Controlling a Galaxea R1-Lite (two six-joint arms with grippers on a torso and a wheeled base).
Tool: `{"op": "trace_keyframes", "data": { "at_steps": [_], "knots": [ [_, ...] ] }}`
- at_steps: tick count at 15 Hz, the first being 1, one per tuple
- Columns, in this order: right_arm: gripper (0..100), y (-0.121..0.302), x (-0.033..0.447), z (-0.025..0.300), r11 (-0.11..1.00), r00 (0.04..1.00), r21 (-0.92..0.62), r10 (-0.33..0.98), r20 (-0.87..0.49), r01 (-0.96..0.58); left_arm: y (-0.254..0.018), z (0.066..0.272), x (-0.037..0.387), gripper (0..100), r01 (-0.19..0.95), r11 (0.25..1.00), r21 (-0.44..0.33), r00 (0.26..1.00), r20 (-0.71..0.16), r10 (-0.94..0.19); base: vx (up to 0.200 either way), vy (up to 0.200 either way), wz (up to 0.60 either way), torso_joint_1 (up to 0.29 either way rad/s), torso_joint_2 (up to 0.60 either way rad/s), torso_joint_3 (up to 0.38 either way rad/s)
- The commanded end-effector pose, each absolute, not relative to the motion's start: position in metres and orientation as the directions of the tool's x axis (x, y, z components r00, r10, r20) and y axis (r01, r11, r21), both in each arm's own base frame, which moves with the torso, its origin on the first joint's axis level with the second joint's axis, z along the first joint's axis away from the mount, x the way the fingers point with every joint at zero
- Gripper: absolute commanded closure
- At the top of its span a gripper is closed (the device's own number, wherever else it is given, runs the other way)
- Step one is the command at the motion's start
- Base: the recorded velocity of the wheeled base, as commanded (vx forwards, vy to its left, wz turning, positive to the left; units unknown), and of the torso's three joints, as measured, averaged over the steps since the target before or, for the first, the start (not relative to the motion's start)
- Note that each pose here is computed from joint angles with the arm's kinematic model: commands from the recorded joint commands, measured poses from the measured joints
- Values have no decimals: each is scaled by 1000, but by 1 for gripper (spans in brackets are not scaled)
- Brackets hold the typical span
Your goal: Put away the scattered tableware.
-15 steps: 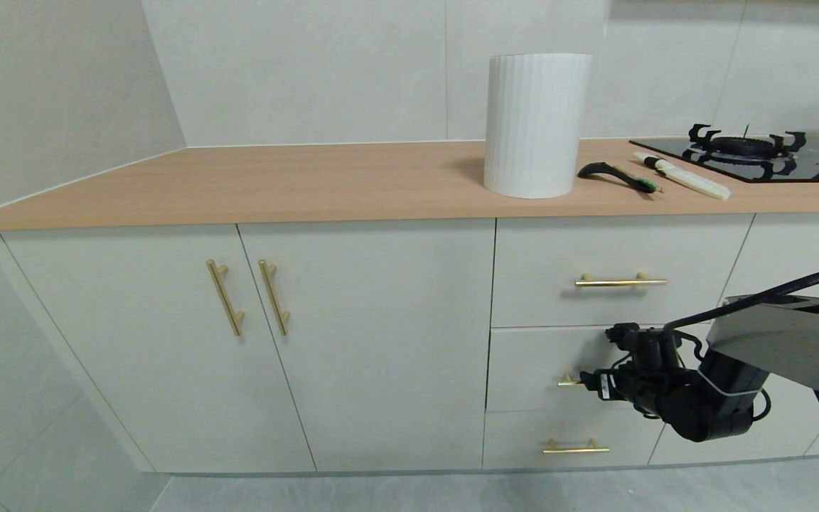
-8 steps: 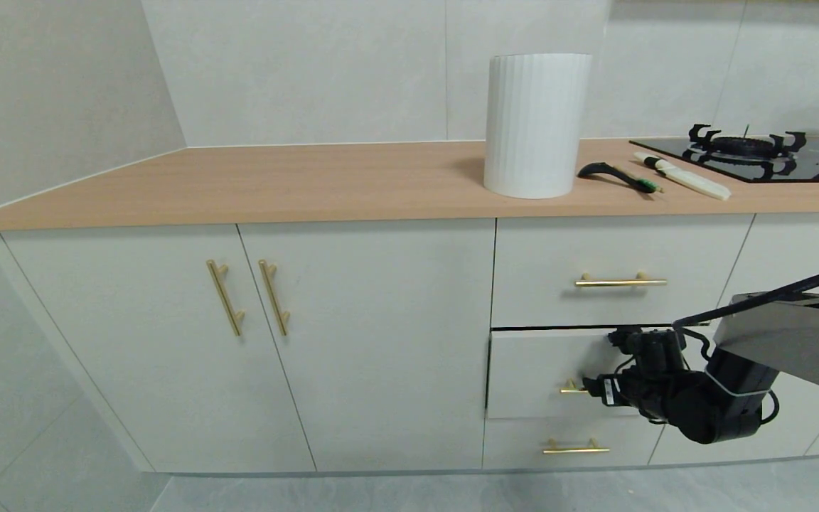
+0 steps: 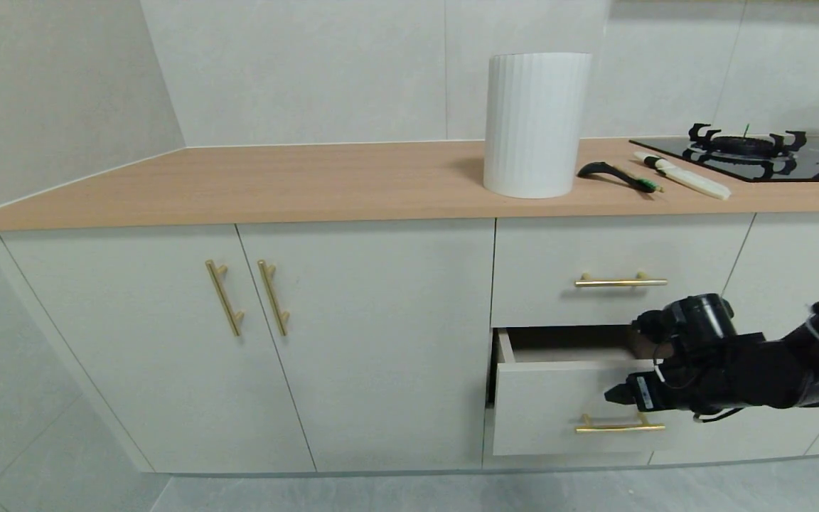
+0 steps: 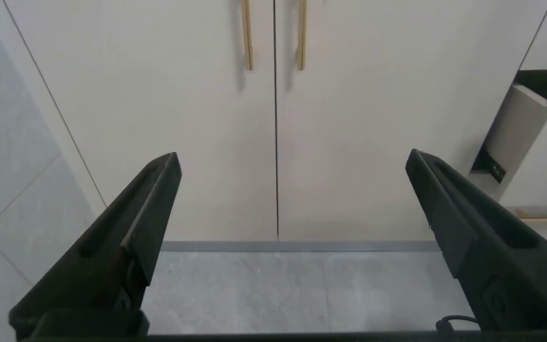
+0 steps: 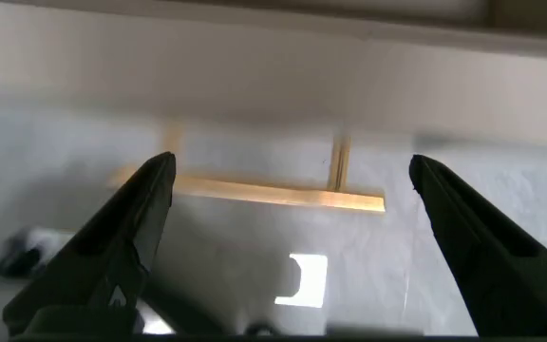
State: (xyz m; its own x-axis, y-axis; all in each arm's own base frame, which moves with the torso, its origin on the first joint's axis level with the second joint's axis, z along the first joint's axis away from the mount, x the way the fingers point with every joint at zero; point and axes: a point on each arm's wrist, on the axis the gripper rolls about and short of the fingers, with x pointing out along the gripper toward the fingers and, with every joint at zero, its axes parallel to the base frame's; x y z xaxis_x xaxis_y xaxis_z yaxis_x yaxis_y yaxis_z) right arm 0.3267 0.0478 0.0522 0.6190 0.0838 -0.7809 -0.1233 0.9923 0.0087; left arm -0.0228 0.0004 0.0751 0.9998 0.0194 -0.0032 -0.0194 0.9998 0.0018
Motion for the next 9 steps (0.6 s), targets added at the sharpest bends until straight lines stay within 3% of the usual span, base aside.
{"op": "trace_keyframes", "data": {
  "at_steps": [1,4,9],
  "knots": [
    [0,51,292,138,984,741,38,157,-653,-175,0,75,-23,0,-20,1000,2,1000,-5,20,0,0,0,0,0,0],
    [0,53,298,139,985,758,41,154,-634,-167,0,75,-23,0,-20,1000,2,1000,-3,20,0,0,0,0,0,0],
    [0,57,335,81,996,760,7,73,-646,-90,0,75,-23,0,-20,1000,2,1000,-5,20,0,0,0,0,0,0]
  ]
}}
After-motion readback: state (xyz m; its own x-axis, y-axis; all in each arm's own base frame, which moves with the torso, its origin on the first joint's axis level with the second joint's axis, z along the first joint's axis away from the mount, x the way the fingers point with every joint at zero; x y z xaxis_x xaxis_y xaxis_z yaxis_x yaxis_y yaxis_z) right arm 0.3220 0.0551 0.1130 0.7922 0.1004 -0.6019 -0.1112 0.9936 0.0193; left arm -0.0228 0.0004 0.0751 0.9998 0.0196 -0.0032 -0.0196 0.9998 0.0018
